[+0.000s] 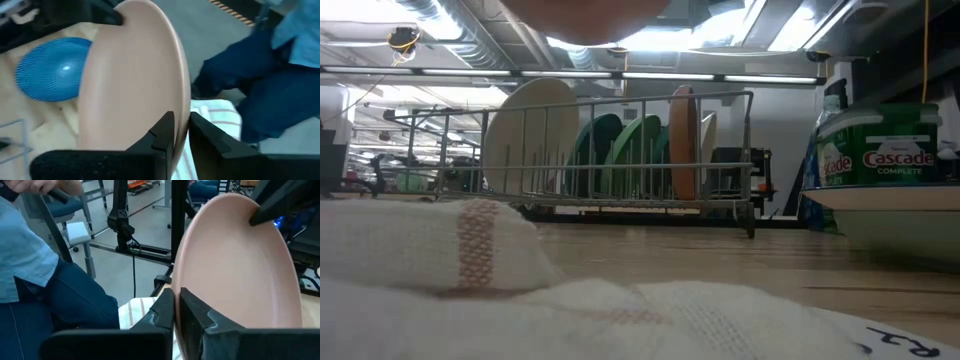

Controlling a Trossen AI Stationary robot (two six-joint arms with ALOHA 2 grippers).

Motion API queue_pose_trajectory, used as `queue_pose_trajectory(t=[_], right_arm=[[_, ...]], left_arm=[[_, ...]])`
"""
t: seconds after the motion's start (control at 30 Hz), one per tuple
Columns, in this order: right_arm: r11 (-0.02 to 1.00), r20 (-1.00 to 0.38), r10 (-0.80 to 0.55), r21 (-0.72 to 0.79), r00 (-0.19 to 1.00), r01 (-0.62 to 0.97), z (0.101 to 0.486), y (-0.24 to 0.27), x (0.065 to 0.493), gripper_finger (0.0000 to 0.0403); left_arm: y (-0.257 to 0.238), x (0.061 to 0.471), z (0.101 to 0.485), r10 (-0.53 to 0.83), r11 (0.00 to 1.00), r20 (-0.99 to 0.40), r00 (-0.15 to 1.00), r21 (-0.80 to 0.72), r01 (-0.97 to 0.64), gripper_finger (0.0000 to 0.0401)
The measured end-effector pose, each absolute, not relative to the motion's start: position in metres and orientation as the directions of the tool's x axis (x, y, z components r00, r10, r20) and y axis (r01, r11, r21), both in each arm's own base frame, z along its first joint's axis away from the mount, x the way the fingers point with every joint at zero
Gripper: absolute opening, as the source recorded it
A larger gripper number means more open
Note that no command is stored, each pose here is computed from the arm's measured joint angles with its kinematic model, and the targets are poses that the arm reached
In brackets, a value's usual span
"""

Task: Sort dishes
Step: Put the light pink plate in the dish rack

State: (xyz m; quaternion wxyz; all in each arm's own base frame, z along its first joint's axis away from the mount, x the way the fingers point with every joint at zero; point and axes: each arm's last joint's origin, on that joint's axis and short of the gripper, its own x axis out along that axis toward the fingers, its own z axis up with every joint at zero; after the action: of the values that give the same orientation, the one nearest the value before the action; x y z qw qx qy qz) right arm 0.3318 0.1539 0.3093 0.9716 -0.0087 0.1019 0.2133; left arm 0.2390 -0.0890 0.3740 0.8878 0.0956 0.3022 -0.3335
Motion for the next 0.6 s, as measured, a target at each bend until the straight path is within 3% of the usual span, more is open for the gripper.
queue_pose_trajectory(t=[0.33, 0.6], right_arm=[[0.925, -0.174, 0.380, 0.092, 0.908, -0.369, 0.312, 0.152, 0.333, 0.0008], [0.955, -0.173, 0.272, 0.171, 0.946, -0.244, 0.312, 0.149, 0.335, 0.0007]], left_arm=[[-0.087, 0.245, 0.381, -0.421, 0.811, -0.548, 0.723, 0.129, 0.570, 0.0107], [-0.077, 0.236, 0.396, -0.242, 0.827, -0.479, 0.844, 0.353, 0.438, 0.0129]])
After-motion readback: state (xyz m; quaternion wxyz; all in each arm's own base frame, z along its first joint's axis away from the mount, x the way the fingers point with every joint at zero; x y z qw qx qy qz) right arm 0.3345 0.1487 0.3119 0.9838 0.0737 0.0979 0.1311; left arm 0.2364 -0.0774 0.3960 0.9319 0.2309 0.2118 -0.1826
